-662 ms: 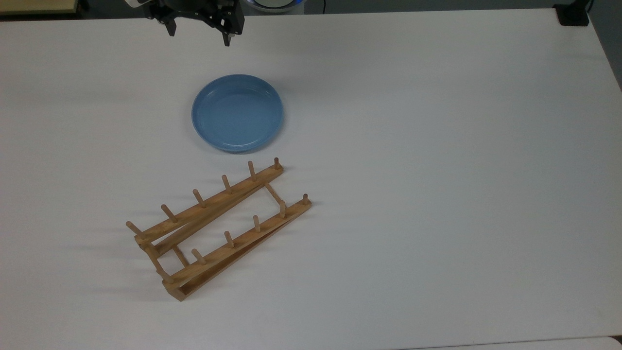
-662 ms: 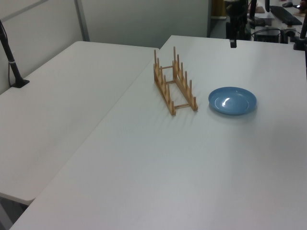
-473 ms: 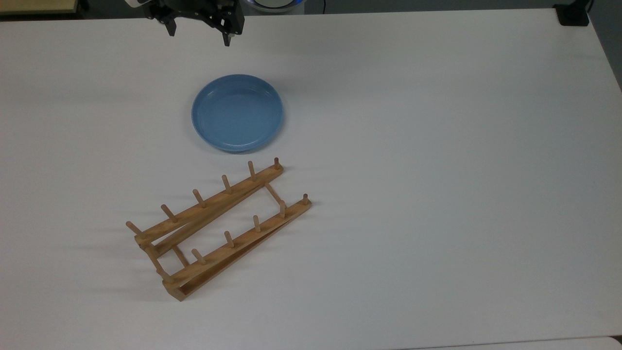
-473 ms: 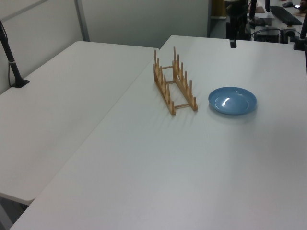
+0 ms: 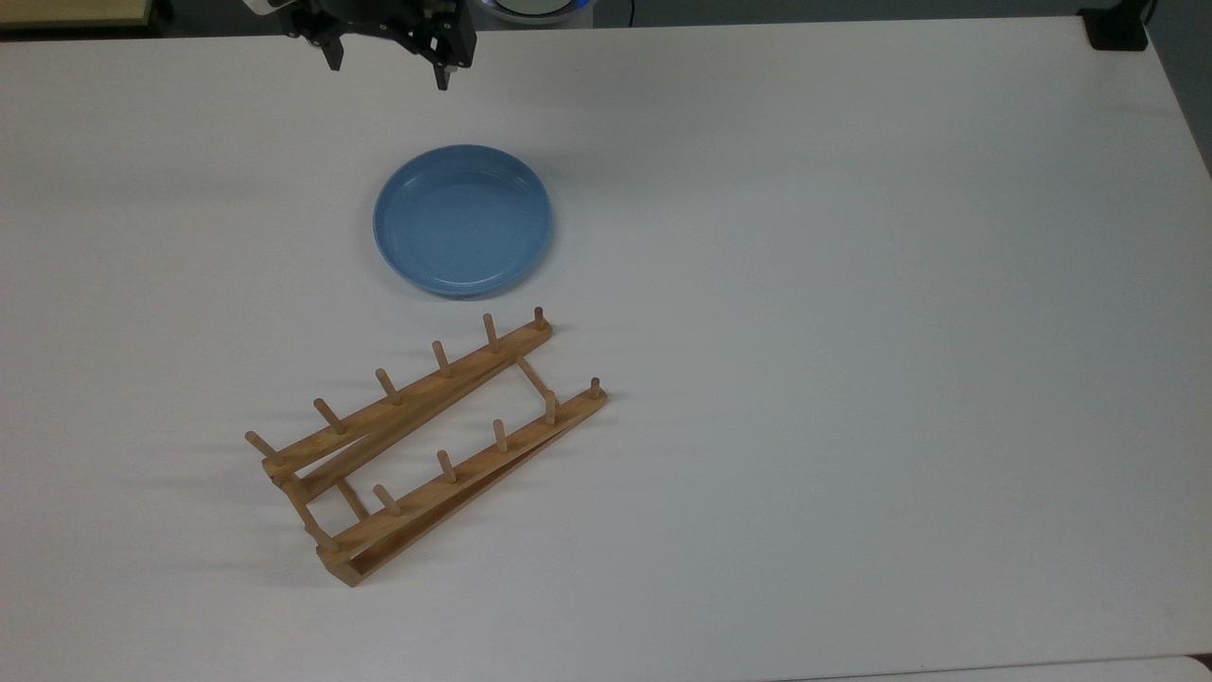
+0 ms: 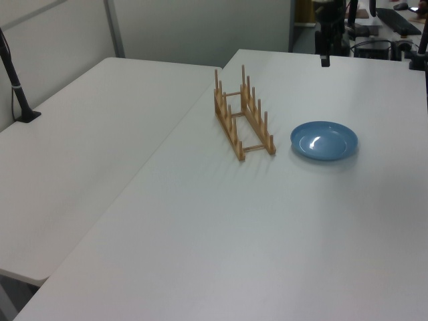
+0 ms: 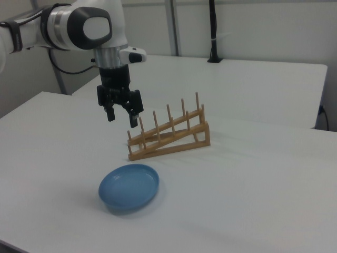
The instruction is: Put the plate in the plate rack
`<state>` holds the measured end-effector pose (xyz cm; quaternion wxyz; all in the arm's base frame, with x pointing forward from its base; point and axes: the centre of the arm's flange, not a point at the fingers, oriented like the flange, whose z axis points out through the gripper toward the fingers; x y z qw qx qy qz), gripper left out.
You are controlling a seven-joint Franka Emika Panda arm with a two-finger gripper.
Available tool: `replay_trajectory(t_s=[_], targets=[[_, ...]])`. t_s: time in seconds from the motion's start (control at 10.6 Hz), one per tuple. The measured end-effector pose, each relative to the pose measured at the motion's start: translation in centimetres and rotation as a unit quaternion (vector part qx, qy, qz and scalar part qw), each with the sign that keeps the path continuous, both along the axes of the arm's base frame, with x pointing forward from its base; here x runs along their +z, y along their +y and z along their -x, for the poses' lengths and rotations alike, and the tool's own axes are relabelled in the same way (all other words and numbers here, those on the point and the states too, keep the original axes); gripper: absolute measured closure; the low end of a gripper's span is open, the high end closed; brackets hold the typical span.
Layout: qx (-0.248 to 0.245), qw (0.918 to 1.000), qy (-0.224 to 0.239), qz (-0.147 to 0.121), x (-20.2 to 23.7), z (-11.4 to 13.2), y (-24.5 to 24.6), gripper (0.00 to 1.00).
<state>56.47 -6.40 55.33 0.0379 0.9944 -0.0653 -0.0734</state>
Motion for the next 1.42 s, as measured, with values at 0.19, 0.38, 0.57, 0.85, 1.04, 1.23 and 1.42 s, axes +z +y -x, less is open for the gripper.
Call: replay_trajectory(t_s=[0.19, 0.38, 0.57, 0.85, 1.04, 1.23, 1.42], targets=[[0.0, 1.0, 0.0, 0.0, 0.0, 0.0, 0.0, 0.0], [0.005, 1.0, 0.001, -0.001, 0.0, 0.0, 0.0, 0.0], [0.025, 0.9997, 0.001, -0.004, -0.2, -0.1, -0.1, 0.0], [0.084, 0.9962, 0.018, -0.014, -3.8, -1.8, -0.5, 0.0], [0.101, 0.9931, 0.041, -0.045, -8.1, -3.0, -2.5, 0.0], [0.123, 0.9886, 0.057, -0.067, -12.0, -3.8, -4.7, 0.0], [0.137, 0.9849, 0.068, -0.08, -16.0, -4.6, -5.7, 0.04]])
